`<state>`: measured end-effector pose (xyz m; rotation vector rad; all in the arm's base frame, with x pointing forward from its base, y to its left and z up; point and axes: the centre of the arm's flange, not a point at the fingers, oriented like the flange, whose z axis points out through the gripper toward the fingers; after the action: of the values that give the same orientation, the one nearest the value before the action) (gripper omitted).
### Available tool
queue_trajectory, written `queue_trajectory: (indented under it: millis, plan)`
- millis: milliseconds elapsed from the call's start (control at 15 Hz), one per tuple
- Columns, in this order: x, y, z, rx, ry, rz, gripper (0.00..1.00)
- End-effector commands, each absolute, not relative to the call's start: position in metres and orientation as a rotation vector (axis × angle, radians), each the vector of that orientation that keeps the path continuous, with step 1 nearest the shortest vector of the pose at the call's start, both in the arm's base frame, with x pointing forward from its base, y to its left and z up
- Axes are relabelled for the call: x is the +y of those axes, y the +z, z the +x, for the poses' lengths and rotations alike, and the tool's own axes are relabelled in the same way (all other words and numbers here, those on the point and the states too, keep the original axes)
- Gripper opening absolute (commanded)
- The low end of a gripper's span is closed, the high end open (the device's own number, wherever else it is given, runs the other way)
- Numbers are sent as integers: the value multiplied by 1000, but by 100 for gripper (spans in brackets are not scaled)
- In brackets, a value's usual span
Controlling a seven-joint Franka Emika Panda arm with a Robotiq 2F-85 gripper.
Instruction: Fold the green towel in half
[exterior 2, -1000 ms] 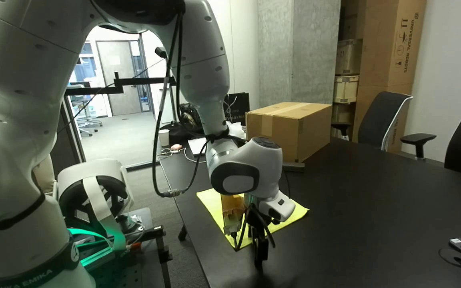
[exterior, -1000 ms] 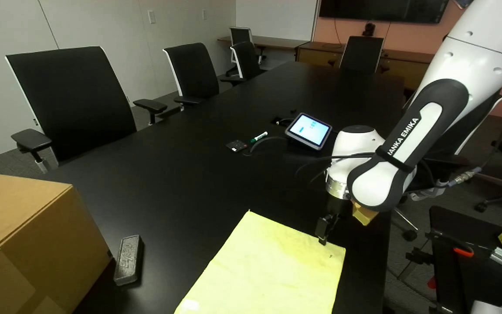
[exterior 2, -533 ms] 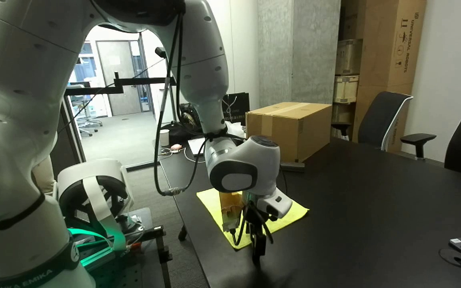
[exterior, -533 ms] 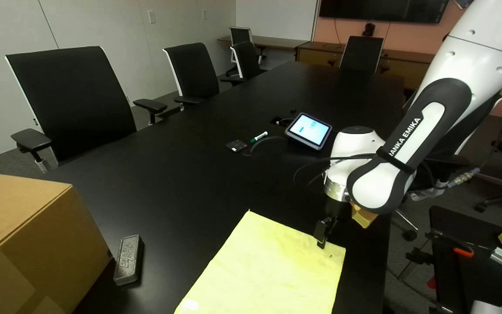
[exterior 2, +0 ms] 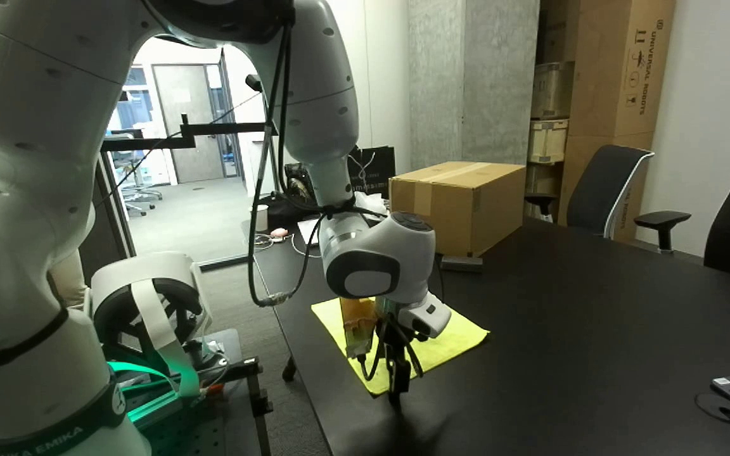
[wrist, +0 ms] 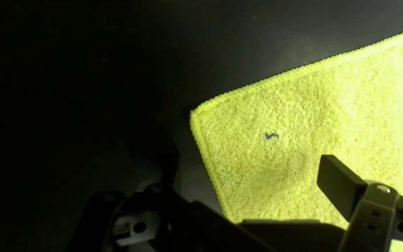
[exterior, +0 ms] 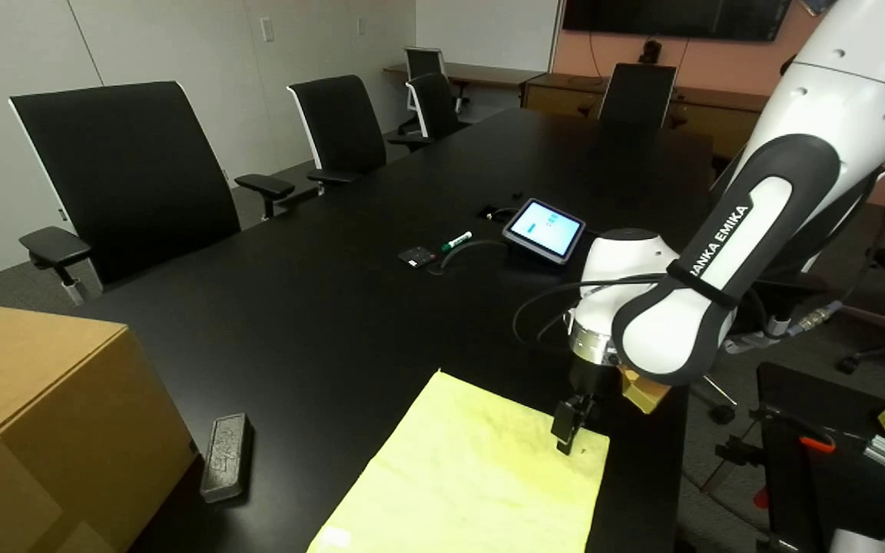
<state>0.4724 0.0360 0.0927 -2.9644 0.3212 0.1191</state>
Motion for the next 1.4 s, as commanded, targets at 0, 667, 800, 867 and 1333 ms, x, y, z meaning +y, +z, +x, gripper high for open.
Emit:
queue_trajectory:
  millis: [0,667,800,867,1333]
  plan:
    - [39,94,465,287,143,-2937,100]
    - [55,94,463,185,158,-2953,100]
    - [61,93,462,153,160,-2957,100]
    - [63,94,461,143,162,-2958,100]
    - [77,94,460,75,193,-2965,92]
